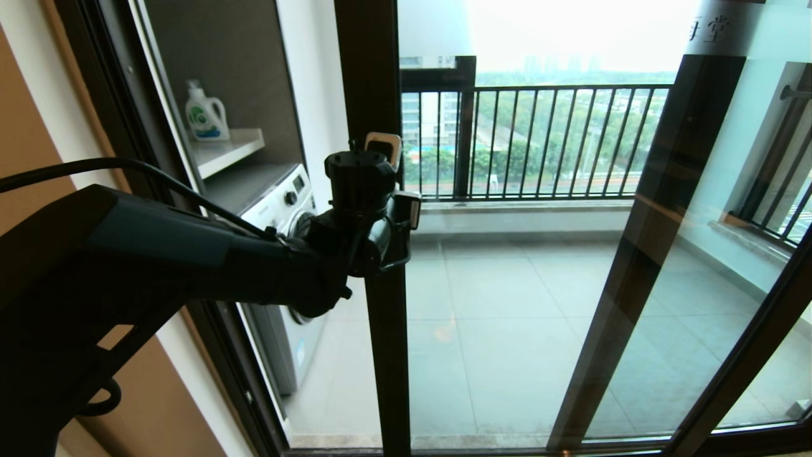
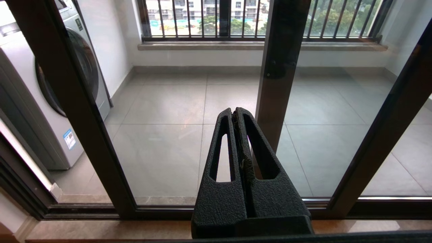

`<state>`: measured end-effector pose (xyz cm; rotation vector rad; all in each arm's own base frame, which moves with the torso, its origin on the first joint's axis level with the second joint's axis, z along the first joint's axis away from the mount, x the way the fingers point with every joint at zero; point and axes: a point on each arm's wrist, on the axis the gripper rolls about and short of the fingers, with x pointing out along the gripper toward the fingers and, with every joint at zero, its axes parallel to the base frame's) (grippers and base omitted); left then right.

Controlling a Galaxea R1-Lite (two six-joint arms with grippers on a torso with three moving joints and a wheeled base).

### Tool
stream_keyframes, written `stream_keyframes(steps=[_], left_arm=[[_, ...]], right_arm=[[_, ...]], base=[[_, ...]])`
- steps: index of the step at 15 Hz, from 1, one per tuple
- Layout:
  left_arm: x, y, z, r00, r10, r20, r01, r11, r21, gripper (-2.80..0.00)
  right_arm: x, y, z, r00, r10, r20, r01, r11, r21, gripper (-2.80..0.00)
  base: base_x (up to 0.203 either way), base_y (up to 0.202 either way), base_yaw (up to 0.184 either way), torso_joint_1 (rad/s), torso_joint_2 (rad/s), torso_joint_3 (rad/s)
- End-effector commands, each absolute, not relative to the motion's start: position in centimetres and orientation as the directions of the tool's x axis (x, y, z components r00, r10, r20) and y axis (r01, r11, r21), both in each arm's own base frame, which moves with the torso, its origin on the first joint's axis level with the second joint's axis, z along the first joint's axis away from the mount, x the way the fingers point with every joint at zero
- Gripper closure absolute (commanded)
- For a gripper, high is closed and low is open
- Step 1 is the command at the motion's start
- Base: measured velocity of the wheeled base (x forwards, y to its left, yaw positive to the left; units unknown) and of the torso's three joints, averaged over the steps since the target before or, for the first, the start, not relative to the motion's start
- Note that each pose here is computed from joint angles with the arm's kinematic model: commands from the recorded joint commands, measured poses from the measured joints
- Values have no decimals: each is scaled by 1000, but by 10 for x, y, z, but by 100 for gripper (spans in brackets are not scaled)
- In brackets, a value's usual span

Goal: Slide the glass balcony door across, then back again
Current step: Close the slid door

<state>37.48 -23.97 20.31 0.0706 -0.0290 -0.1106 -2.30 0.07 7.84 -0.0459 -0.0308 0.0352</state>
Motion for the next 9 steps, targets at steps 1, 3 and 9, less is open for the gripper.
stream_keyframes(steps=[1,3,9], left_arm=[[374,-235,209,994,-105,43,102,993,62,0],[372,-231,208,993,-100,54,97,994,58,0],[367,-212,198,994,-74,76,70,996,48,0]], right_arm=[[-22,1,75,999,37,17,-36,998,-47,0],[-22,1,75,999,37,17,-36,998,-47,0],[-22,1,75,999,37,17,-36,998,-47,0]], base=[[0,0,0,0,0,0],[0,0,0,0,0,0],[0,0,0,0,0,0]])
